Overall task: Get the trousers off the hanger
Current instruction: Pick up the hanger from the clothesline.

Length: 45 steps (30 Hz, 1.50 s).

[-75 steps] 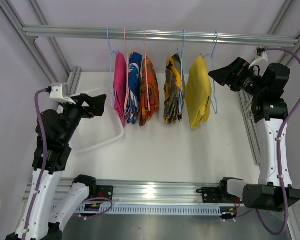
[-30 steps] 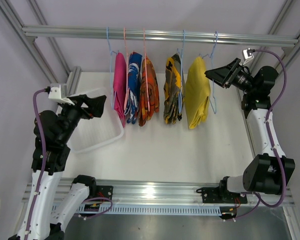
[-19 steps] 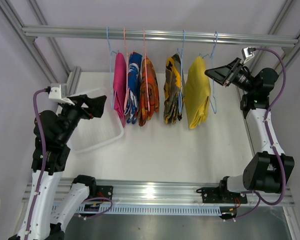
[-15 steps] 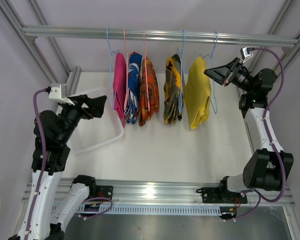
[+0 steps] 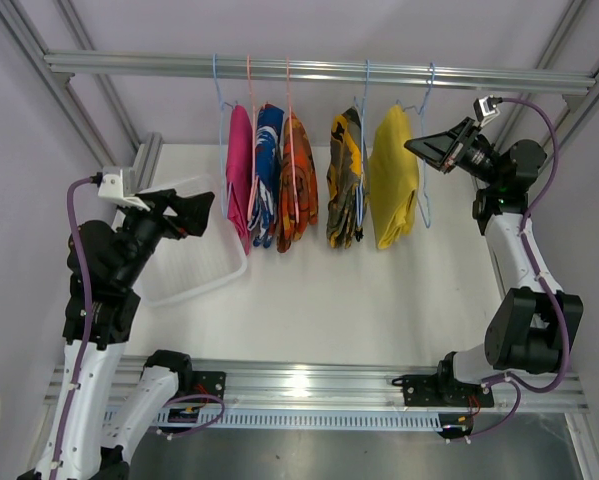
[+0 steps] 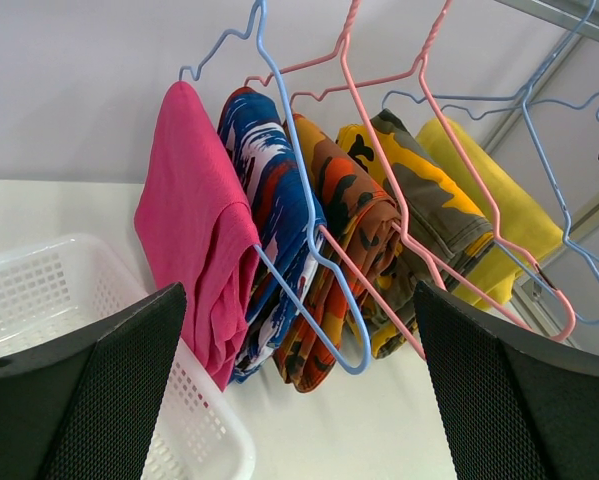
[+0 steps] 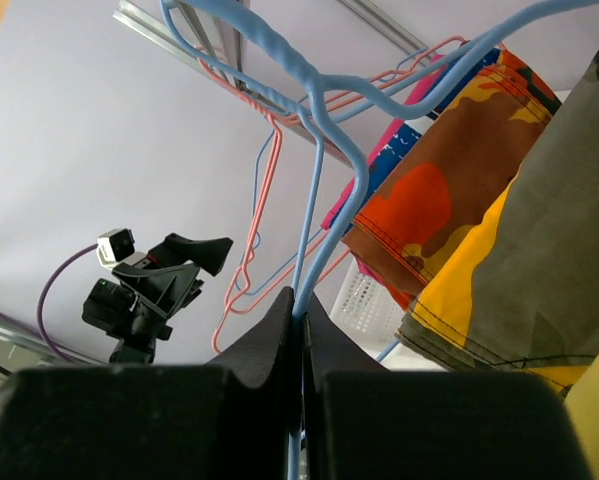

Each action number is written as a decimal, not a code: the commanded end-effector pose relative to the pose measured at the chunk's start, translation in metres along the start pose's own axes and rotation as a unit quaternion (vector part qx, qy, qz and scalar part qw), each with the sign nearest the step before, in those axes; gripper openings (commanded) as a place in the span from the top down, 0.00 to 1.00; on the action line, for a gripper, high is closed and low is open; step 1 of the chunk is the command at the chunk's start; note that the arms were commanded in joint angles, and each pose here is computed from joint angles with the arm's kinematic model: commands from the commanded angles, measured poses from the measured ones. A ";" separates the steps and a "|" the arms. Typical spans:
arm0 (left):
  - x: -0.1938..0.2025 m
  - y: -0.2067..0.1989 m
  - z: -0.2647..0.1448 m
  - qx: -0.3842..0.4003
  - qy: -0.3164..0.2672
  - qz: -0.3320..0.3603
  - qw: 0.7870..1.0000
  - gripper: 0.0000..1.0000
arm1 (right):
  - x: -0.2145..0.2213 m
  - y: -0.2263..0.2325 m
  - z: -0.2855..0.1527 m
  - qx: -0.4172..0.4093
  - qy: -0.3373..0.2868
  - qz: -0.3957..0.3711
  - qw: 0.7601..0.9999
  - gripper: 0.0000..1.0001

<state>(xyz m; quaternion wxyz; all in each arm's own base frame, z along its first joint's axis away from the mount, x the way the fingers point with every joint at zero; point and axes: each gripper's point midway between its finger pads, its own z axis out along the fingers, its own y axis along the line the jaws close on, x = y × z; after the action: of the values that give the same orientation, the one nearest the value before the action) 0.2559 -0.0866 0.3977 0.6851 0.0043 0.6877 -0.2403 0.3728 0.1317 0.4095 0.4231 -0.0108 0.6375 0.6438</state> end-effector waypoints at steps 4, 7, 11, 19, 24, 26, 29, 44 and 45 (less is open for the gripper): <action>-0.006 -0.002 0.005 0.009 -0.007 -0.013 1.000 0.01 | 0.001 0.020 0.002 -0.031 0.003 -0.046 0.998 1.00; -0.007 -0.001 0.005 0.009 -0.008 -0.013 1.000 0.01 | 0.002 0.024 0.003 -0.037 0.004 -0.052 0.998 1.00; -0.006 -0.002 0.005 0.010 -0.005 -0.016 1.000 0.01 | 0.001 0.035 0.003 -0.041 -0.004 -0.066 0.997 1.00; -0.005 -0.003 0.005 0.015 -0.004 -0.017 1.000 0.01 | -0.009 0.068 0.001 -0.044 -0.045 -0.116 0.991 1.00; -0.004 -0.003 0.006 0.016 -0.003 -0.018 1.000 0.01 | -0.012 0.083 -0.001 -0.055 -0.063 -0.141 0.986 1.00; -0.003 -0.003 0.006 0.016 -0.001 -0.018 1.000 0.01 | -0.013 0.089 -0.002 -0.064 -0.071 -0.147 0.985 1.00; -0.004 -0.003 0.007 0.017 -0.001 -0.018 1.000 0.00 | -0.015 0.096 -0.001 -0.076 -0.074 -0.154 0.982 1.00; -0.003 -0.004 0.007 0.021 0.001 -0.020 1.000 0.01 | -0.024 0.123 -0.003 -0.091 -0.101 -0.196 0.971 1.00; -0.003 -0.005 0.008 0.022 0.002 -0.021 1.000 0.00 | -0.023 0.124 -0.004 -0.080 -0.101 -0.192 0.973 1.00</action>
<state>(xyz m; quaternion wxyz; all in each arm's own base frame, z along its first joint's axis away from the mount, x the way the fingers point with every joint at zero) 0.2610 -0.0912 0.3914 0.6691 0.0051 0.6971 -0.2575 0.3627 0.1371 0.4421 0.4690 0.0036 0.6094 0.6393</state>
